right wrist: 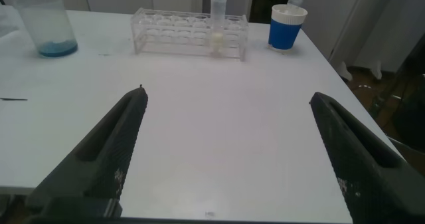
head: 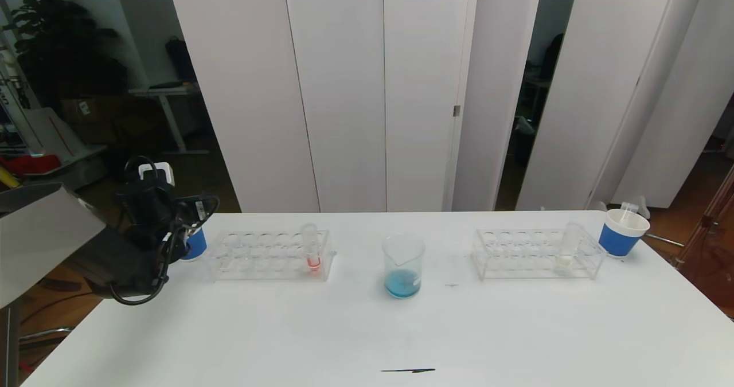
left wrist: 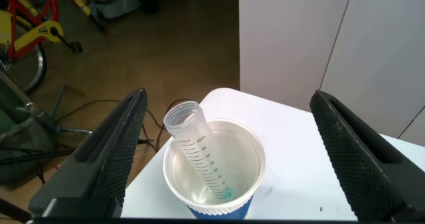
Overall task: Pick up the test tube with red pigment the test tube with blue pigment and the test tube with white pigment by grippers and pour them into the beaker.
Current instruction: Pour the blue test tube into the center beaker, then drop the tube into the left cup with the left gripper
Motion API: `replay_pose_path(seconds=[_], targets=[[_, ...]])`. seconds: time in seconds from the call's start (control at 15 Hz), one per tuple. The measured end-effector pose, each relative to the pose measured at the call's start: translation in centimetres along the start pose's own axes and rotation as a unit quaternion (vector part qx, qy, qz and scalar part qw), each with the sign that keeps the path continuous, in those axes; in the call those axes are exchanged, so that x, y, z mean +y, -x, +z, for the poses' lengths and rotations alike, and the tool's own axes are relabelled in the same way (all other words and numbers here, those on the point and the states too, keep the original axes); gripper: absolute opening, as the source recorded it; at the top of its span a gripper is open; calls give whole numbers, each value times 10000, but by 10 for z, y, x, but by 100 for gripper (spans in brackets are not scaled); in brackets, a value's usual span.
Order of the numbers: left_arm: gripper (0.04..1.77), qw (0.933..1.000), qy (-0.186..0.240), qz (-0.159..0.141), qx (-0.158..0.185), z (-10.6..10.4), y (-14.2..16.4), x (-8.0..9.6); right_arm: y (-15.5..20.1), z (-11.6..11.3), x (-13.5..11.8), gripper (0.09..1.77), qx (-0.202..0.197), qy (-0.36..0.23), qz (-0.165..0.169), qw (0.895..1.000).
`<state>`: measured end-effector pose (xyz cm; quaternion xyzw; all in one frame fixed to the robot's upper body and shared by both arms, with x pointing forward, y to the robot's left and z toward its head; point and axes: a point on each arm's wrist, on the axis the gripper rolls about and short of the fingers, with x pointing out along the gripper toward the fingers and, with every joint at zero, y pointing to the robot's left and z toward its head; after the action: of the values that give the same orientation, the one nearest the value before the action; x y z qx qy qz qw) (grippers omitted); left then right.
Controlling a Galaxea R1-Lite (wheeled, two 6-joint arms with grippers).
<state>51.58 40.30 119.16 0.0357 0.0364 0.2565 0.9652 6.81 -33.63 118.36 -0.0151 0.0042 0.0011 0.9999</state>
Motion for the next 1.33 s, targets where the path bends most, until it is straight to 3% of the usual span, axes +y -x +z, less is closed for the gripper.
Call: replay_pose_path(seconds=[0.47,0.73,0.93,1.13,1.33], targets=[[175,9978,-40,-655,-74,65,48,10,0,0,0,175,0,0,2,10000],[175,9932,-118,-1161,55,105,101,32,0,0,0,175,2,0,0,10000],[175,9874,-97,-1580,-72,136,156,55,0,0,0,175,2,0,2,10000],[175,9848,-204,-1695,-320,149,218,82,0,0,0,175,2,0,0,10000],[175,9827,-378,-1733,-528,142,276,106,0,0,0,175,2,0,0,10000]])
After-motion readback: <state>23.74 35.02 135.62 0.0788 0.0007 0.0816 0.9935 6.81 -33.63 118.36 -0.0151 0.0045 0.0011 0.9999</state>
